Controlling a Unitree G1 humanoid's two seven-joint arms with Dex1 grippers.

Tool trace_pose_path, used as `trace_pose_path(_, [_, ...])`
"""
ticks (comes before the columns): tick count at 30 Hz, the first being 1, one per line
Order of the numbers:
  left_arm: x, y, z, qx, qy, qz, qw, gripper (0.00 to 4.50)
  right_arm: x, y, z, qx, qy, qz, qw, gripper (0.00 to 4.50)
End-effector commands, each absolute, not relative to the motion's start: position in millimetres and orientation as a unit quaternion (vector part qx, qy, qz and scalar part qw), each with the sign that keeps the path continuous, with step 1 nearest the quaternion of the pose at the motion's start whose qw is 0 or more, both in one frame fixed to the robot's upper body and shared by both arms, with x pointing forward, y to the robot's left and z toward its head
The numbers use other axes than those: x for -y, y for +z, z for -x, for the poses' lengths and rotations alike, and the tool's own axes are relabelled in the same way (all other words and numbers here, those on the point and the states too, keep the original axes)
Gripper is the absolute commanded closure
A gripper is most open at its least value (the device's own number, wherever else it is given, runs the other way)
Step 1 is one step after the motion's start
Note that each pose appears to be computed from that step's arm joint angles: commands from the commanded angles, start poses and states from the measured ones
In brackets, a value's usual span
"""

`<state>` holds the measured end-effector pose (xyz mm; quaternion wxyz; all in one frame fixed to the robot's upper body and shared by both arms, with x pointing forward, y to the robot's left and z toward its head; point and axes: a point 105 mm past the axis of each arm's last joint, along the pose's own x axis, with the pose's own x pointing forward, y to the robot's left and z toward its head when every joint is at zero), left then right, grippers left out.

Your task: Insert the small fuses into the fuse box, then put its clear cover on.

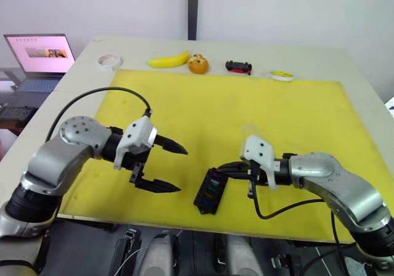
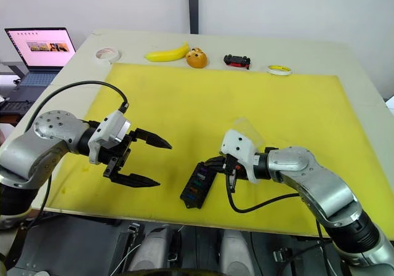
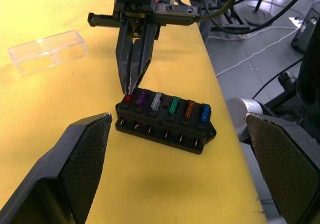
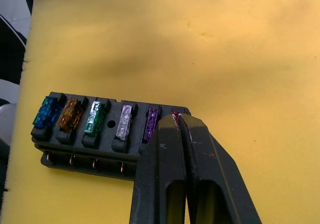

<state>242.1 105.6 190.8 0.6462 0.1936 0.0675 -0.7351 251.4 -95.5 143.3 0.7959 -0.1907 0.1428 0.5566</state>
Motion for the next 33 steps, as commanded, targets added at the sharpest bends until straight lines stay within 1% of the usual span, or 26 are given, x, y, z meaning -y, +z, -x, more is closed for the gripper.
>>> trace_pose_path(1, [-102.6,196.4,-237.2,-0.051,-0.739,-0.208,0.639,0.0,90.9,165.8,-248.3,-0.104,0.565,0.186,0.797,4.47])
trace_pose_path(5, [-102.2,196.0,-237.0,-0.051,-0.739,-0.208,0.638,0.0,91.0,163.6,-248.0,-0.111,0.565,0.183,0.797,4.47])
trace_pose_path(11, [-101.6,195.5,-236.7,-0.05,-0.739,-0.209,0.639,0.0,95.4,137.8,-250.3,-0.145,0.558,0.189,0.795,4.47])
trace_pose_path(14, [-102.3,195.1,-235.7,-0.051,-0.738,-0.208,0.64,0.0,98.3,132.3,-252.2,-0.15,0.555,0.192,0.796,4.47])
trace_pose_path(20, [-104.1,193.5,-234.9,-0.055,-0.733,-0.203,0.647,0.0,94.7,150.4,-249.6,-0.126,0.563,0.182,0.797,4.47])
trace_pose_path(24, [-105.9,194.5,-237.5,-0.059,-0.72,-0.188,0.665,0.0,93.5,171.3,-245.7,-0.104,0.565,0.181,0.798,4.47])
trace_pose_path(26, [-106.2,196.9,-236.2,-0.061,-0.706,-0.161,0.687,0.0,94.9,187.1,-239.9,-0.09,0.57,0.182,0.796,4.47])
trace_pose_path(28, [-107.3,195.8,-230.4,-0.071,-0.692,-0.143,0.704,0.0,99.0,196.0,-236.6,-0.086,0.57,0.189,0.795,4.47])
trace_pose_path(29, [-108.1,194.4,-227.1,-0.078,-0.687,-0.139,0.709,0.0,101.2,198.4,-236.0,-0.087,0.568,0.192,0.796,4.47])
trace_pose_path(33, [-108.3,177.1,-208.4,-0.104,-0.634,-0.101,0.76,0.0,117.3,207.1,-235.3,-0.099,0.559,0.22,0.794,4.47])
